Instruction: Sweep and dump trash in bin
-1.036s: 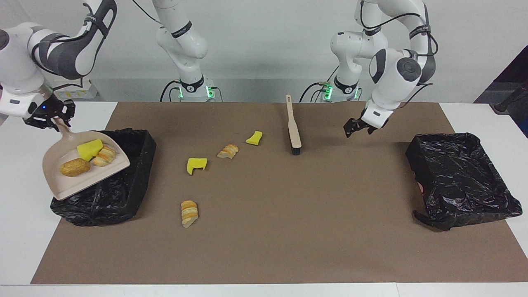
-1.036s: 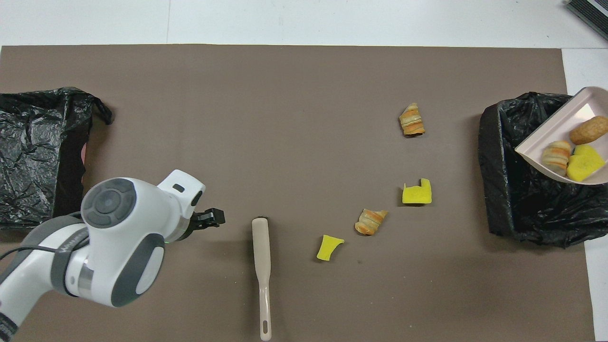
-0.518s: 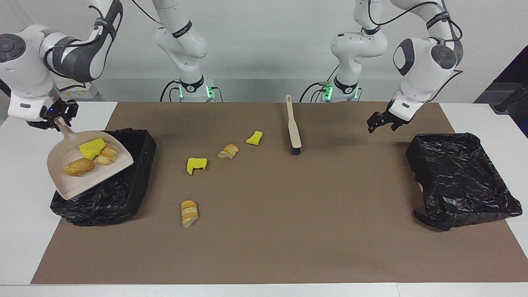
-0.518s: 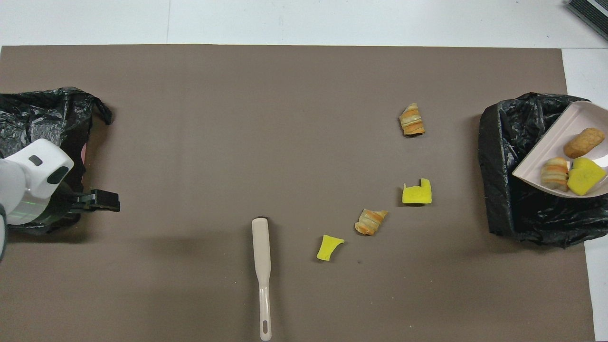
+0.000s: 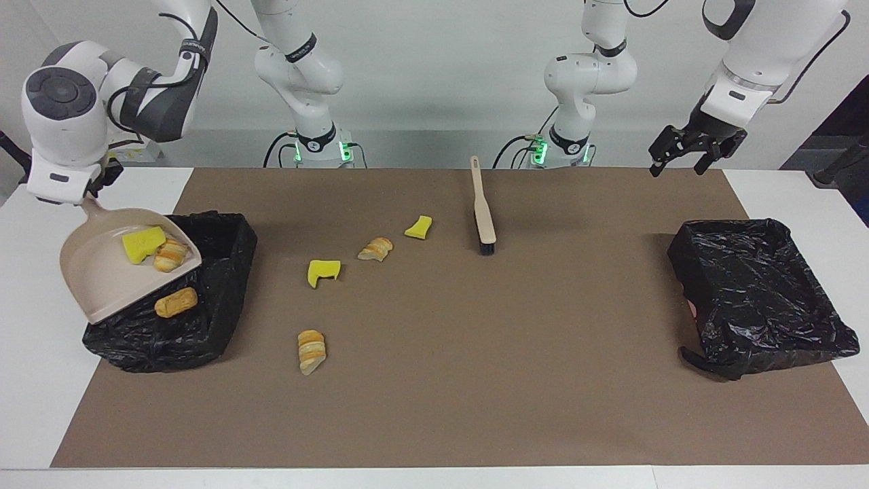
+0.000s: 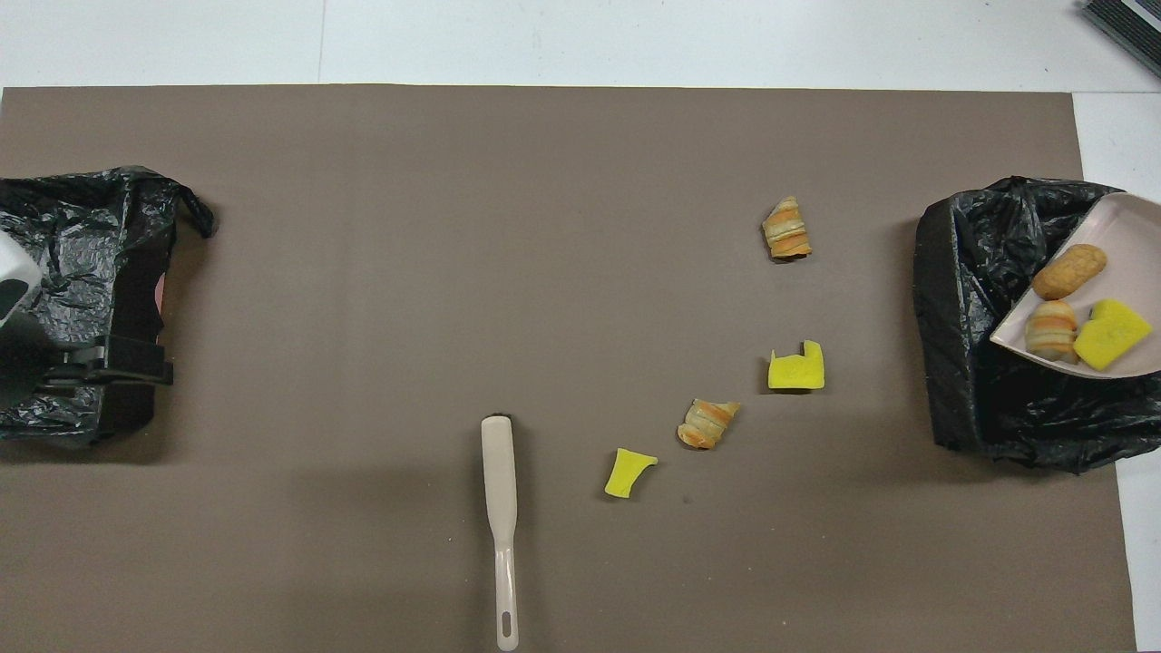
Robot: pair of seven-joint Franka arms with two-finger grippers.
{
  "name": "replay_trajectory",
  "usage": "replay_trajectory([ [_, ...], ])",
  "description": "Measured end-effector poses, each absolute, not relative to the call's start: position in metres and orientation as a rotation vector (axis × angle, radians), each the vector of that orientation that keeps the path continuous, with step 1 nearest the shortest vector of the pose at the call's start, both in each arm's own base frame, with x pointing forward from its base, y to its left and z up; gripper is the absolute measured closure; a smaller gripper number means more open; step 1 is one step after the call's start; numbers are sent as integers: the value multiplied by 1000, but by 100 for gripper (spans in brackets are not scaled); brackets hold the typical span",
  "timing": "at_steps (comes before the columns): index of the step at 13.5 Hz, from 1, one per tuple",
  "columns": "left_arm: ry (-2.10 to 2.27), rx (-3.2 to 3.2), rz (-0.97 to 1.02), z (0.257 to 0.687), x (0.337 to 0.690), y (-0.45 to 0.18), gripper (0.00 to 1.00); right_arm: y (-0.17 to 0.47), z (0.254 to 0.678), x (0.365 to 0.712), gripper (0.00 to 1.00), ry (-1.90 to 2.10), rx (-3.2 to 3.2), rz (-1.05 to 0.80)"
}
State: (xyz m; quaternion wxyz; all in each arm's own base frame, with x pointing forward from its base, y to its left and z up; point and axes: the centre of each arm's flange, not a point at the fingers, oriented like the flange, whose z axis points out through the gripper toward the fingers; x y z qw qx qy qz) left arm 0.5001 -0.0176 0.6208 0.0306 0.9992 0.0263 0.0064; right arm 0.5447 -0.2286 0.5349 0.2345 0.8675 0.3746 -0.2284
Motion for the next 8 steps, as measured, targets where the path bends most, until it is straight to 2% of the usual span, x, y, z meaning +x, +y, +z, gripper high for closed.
replay_trajectory([
  [5, 80, 3080, 8, 625, 507, -17, 0, -234, 544, 549, 69, 1023, 2315, -696],
  [8, 72, 3082, -8, 624, 507, -20, 0, -213, 545, 564, 69, 1070, 2186, -740],
])
